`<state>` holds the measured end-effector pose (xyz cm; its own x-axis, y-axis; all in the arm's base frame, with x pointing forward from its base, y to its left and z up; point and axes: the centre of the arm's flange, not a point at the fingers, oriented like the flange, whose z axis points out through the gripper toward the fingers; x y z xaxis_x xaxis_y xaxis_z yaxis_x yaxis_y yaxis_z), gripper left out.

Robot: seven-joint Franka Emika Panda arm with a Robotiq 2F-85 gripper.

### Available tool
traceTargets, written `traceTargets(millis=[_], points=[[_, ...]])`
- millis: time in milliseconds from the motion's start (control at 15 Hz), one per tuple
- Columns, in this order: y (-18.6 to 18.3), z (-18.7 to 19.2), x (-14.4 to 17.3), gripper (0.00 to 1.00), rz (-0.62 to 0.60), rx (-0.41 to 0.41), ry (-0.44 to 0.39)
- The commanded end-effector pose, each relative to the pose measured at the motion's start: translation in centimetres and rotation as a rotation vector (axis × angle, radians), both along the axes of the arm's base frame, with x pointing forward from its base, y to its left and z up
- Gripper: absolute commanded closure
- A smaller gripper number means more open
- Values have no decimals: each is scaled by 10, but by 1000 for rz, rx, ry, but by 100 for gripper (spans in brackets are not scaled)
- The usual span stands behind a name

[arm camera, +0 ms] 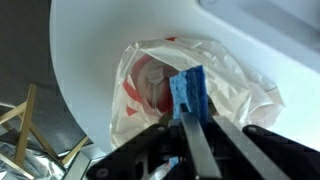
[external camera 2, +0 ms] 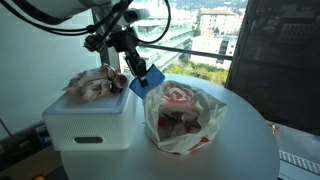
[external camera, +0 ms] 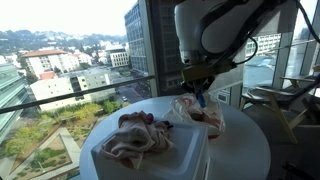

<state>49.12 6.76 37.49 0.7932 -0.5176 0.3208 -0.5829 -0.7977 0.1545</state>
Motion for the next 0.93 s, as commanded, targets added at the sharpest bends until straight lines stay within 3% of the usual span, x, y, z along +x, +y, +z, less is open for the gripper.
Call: traceTargets(millis=[0,333,533,867], points=[[-40,-40,27,91,-169,-71,-56],[-67,-90,64,92,-174,-77,-57],[-71,-98,84,92,-165,-77,-103],[-60,-91,98,90,-118,153,-220]])
